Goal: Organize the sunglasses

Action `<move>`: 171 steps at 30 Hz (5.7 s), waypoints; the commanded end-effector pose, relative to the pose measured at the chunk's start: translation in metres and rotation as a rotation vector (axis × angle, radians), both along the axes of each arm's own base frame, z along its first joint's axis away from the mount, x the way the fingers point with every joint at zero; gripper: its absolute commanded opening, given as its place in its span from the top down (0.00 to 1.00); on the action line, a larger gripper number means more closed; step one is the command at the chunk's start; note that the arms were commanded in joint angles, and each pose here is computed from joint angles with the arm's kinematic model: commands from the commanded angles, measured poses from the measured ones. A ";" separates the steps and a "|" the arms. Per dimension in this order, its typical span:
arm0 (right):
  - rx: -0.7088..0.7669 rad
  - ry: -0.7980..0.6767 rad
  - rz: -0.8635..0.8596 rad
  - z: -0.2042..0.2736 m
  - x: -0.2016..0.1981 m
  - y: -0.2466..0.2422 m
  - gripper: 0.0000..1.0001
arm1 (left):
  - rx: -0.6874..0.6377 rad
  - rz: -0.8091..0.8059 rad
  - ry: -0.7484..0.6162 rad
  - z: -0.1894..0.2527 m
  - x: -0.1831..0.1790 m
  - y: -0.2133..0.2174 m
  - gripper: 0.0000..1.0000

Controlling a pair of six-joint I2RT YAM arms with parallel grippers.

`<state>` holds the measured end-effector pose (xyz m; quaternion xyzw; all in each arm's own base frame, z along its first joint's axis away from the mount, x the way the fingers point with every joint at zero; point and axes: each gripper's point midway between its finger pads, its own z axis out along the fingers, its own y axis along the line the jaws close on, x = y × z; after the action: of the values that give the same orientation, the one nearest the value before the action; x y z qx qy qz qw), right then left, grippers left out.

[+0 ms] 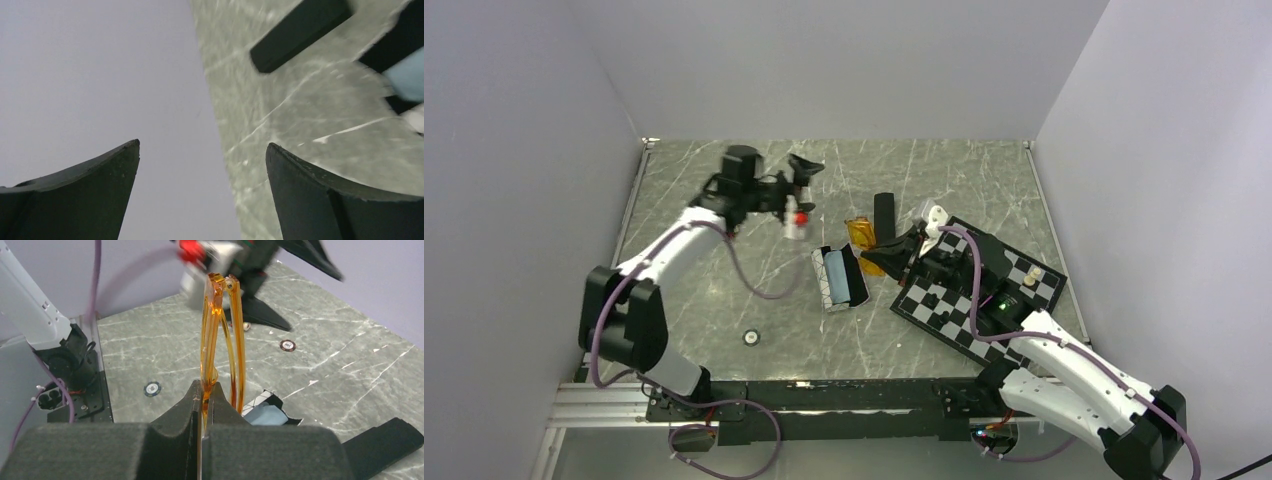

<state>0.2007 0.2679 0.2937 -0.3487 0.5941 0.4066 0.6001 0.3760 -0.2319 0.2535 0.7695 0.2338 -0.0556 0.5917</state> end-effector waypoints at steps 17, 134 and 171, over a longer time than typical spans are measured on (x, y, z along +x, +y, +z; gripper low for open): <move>0.136 0.325 -0.257 0.004 0.034 -0.013 1.00 | -0.998 0.478 1.169 0.125 -0.015 0.000 0.01; -0.025 1.234 -0.075 -0.258 0.095 0.083 0.90 | -0.852 0.944 1.939 -0.175 -0.082 -0.024 0.01; -0.146 1.038 -0.305 -0.204 0.111 0.050 0.56 | -0.831 1.038 1.910 -0.180 -0.086 -0.016 0.01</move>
<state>0.2927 0.3219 0.0538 -0.0347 0.8894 0.4134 0.1920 0.2833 -0.2439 0.0605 -0.0374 0.8458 -0.4296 0.3141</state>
